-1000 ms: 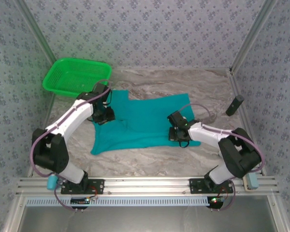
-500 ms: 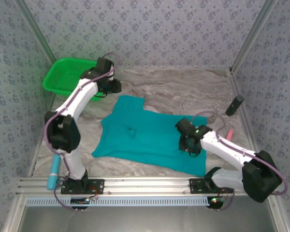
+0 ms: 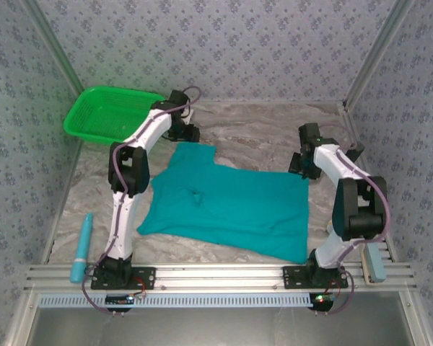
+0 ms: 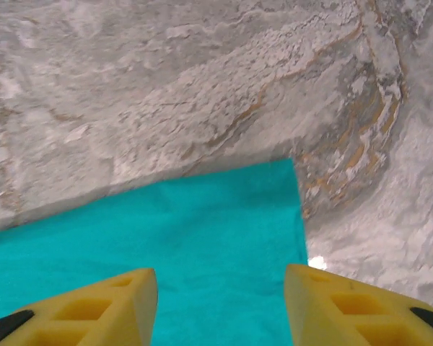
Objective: Fold the inside-out t-shirt
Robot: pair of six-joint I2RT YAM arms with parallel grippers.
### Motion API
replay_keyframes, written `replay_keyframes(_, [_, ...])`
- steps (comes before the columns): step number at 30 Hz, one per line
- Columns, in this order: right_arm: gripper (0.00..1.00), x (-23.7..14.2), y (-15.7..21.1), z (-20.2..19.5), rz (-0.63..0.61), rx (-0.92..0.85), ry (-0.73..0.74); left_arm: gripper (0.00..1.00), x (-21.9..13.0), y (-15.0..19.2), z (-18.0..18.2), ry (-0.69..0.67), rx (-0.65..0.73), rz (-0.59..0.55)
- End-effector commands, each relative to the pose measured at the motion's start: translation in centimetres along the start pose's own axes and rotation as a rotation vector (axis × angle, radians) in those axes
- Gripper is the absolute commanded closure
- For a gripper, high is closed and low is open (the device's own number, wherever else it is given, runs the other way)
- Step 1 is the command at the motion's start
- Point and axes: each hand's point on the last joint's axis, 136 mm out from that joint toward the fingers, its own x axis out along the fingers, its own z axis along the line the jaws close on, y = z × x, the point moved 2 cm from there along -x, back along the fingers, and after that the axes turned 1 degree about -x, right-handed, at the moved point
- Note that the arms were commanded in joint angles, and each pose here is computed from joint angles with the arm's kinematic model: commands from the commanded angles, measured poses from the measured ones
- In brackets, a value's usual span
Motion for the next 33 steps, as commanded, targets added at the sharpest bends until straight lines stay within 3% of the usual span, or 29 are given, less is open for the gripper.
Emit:
replay_keyframes(1, [0.48, 1.0, -0.9, -0.3, 0.047, -0.094, 0.036, 0.39, -0.8, -0.5, 1.6, -0.018, -0.023, -0.025])
replay_keyframes(4, [0.47, 2.0, -0.9, -1.6, 0.076, -0.064, 0.102, 0.37, 0.1, -0.2, 2.1, 0.024, -0.039, -0.016])
replay_keyframes(10, [0.47, 2.8, -0.8, -1.9, 0.095, -0.062, 0.097, 0.37, 1.8, 1.1, 3.3, 0.011, -0.053, 0.049])
replay_keyframes(14, [0.45, 3.8, -0.6, -2.3, 0.133, -0.066, 0.126, 0.37, 2.8, 1.2, 2.5, 0.093, -0.042, 0.059])
replay_keyframes(20, [0.44, 4.1, -0.3, -2.0, 0.147, -0.068, 0.098, 0.39, 4.4, 2.0, 1.1, 0.209, -0.018, 0.104])
replay_keyframes(24, [0.45, 5.0, -0.6, -2.1, 0.158, -0.090, 0.031, 0.43, 5.5, 2.5, 1.4, 0.200, -0.023, 0.133])
replay_keyframes(27, [0.49, 6.1, -0.8, -1.9, 0.154, -0.092, -0.037, 0.50, 6.1, 2.5, 1.8, 0.180, -0.021, 0.148])
replay_keyframes(29, [0.58, 6.7, -0.9, -1.7, 0.168, -0.091, -0.083, 0.58, 6.6, 2.4, 2.3, 0.168, -0.026, 0.147])
replay_keyframes(33, [0.83, 6.5, -1.1, -1.1, 0.167, -0.102, -0.135, 0.91, 6.3, 1.8, 2.6, 0.173, -0.004, 0.126])
